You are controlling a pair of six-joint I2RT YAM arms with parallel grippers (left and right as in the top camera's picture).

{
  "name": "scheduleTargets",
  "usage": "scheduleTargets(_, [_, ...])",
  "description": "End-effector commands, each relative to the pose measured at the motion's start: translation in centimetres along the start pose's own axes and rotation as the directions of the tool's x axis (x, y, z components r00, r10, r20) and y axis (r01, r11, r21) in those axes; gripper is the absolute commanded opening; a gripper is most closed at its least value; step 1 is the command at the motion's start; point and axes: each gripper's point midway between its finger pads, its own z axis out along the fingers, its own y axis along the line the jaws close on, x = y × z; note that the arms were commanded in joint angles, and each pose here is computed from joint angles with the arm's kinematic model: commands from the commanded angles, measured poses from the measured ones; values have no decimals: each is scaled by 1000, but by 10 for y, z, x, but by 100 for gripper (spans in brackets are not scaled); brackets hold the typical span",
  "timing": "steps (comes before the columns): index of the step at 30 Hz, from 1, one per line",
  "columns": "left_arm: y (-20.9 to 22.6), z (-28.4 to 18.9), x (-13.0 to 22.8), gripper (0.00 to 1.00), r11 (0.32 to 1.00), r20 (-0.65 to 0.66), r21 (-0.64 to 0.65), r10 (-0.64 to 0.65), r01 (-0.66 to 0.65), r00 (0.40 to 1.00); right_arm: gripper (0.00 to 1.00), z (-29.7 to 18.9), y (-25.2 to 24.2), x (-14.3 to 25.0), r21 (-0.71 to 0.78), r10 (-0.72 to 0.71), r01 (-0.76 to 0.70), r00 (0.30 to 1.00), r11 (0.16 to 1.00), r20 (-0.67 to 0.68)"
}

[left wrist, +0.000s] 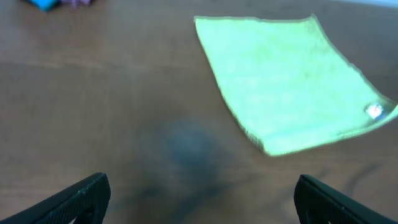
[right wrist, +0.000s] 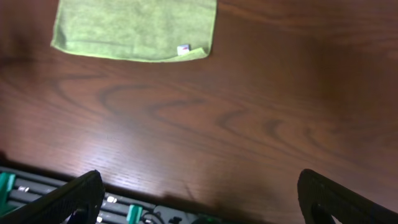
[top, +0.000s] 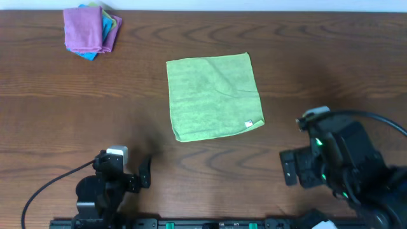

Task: Fold the cloth
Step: 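Release the cloth and retract the right gripper, then move both grippers to the near corners of the flat cloth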

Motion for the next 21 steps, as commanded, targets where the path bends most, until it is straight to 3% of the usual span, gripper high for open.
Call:
scheduleTargets(1, [-7, -1, -16, 96, 999, 65, 37, -18, 15, 998, 99, -3, 6, 8, -46, 7, -7, 1000, 999, -12])
scheduleTargets(10, [-29, -17, -82, 95, 989, 336, 125, 38, -84, 941, 99, -5, 3, 34, -43, -9, 4, 994, 999, -109])
scheduleTargets(16, [-70, -39, -109, 96, 929, 457, 312, 37, -199, 889, 99, -6, -5, 31, -2, -21, 21, 997, 1000, -78])
scheduleTargets(21, [-68, -8, -97, 100, 918, 278, 396, -103, -16, 955, 99, 5, -14, 25, 45, -10, 10, 1000, 999, 3])
